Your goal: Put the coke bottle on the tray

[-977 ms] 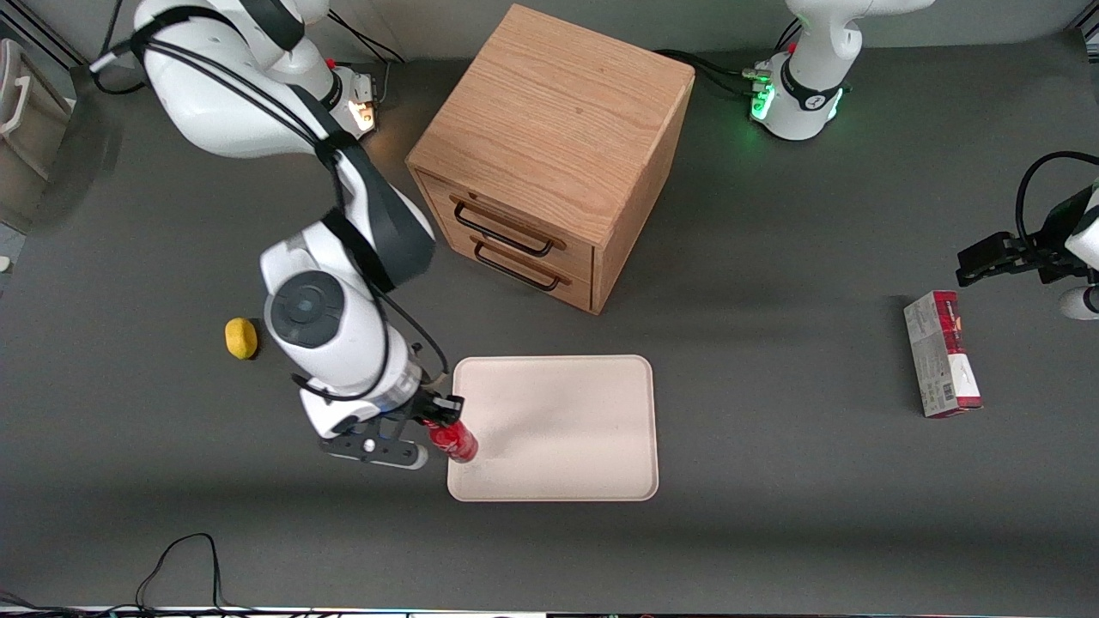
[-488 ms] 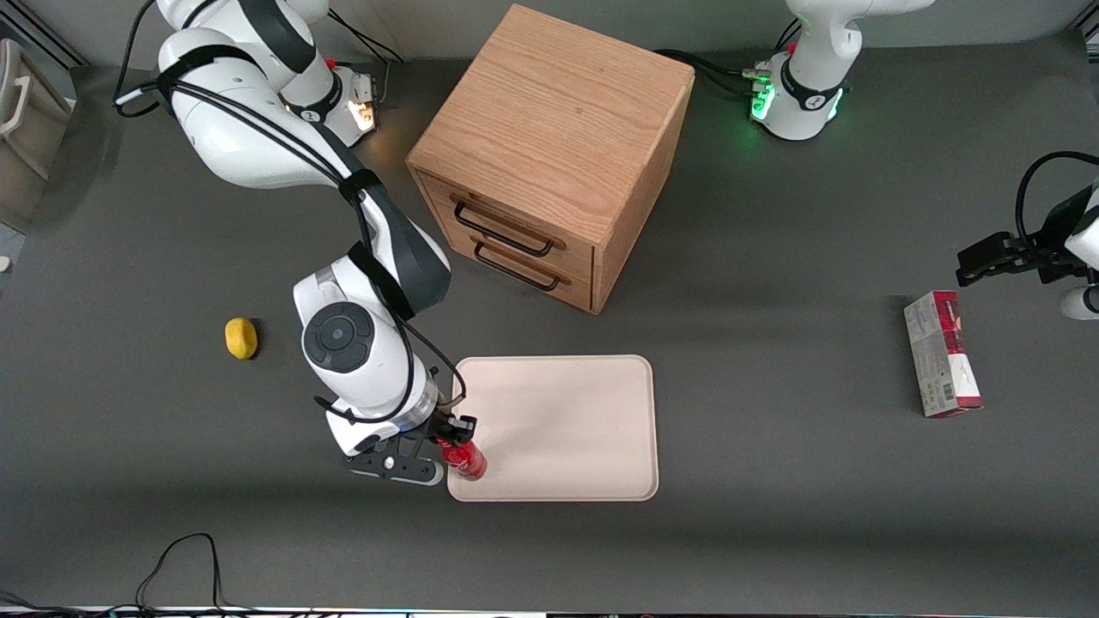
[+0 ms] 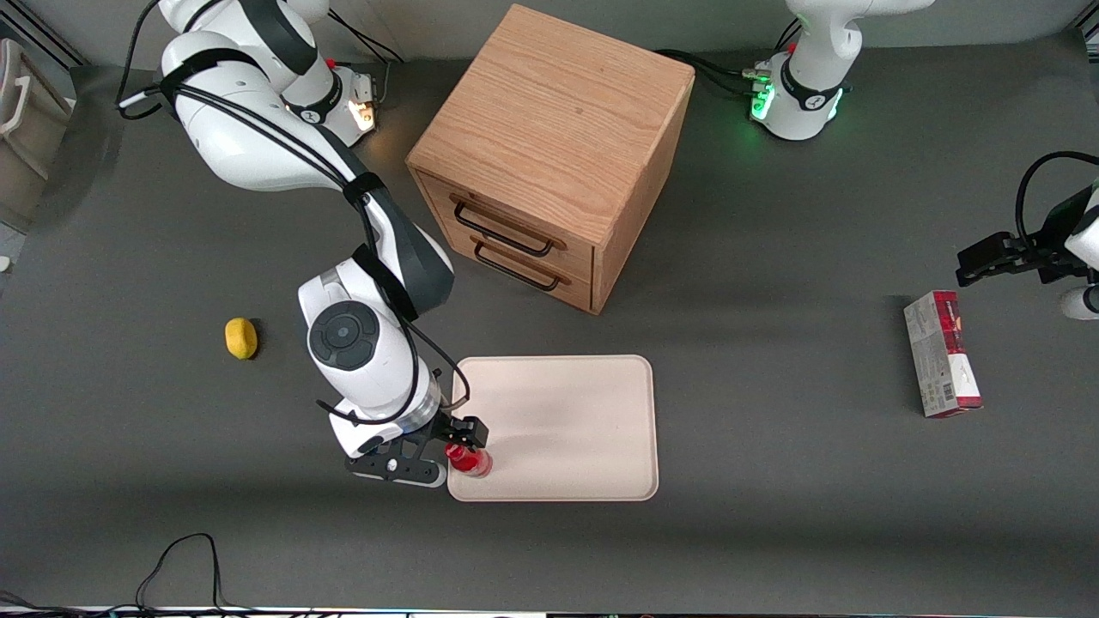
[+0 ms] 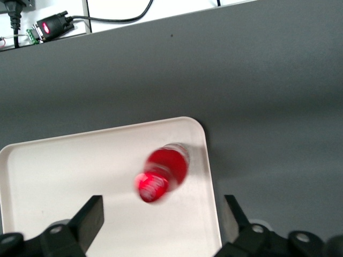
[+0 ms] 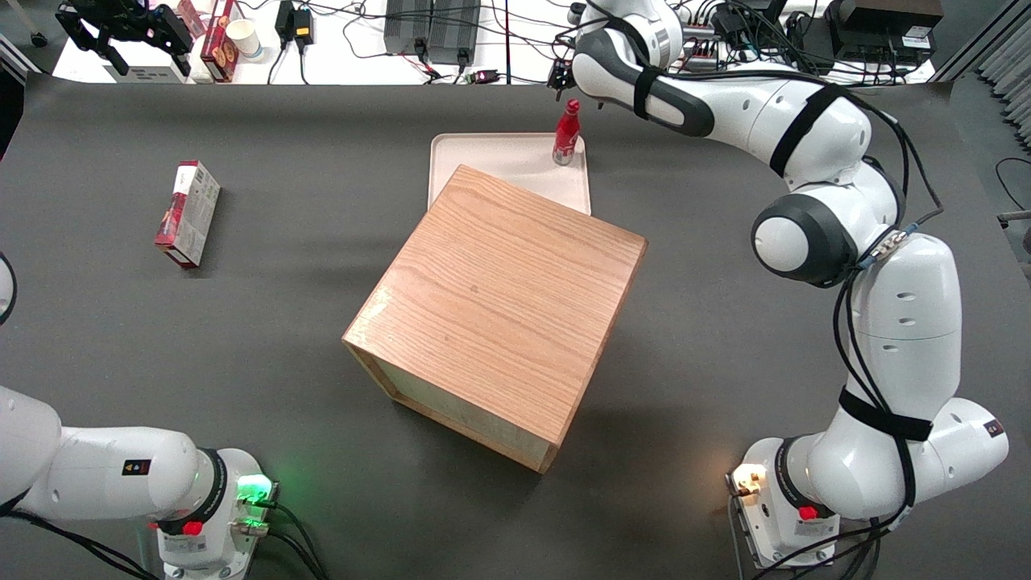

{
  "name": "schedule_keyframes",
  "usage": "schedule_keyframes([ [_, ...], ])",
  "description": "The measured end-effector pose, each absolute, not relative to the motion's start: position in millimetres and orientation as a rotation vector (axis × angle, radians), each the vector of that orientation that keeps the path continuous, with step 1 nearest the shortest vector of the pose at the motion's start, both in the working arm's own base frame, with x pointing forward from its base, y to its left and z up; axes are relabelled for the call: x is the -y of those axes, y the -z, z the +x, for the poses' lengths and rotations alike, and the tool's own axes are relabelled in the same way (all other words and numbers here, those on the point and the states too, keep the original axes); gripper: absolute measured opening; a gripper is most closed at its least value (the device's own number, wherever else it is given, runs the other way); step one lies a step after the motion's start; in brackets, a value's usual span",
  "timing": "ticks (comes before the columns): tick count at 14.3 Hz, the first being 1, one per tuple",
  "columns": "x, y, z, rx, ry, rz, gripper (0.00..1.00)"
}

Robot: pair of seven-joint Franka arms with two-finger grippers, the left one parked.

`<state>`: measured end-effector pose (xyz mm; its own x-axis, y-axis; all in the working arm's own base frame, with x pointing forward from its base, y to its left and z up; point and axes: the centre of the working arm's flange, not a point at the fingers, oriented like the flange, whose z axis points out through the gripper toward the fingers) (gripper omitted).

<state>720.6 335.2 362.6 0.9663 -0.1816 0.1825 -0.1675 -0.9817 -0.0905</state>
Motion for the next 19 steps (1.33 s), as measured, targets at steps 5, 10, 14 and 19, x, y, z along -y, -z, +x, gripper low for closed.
schedule_keyframes([
  [5, -314.1, -431.0, 706.4, -0.29, 0.265, -3.102, 1.0],
  [10, -194.9, -532.6, 664.1, -0.055, 0.086, -3.162, 1.0],
  [14, -77.7, -579.2, 593.4, 0.021, 0.013, -3.166, 1.0],
  [19, 8.4, -606.9, 510.1, -0.079, -0.025, -3.116, 1.0],
])
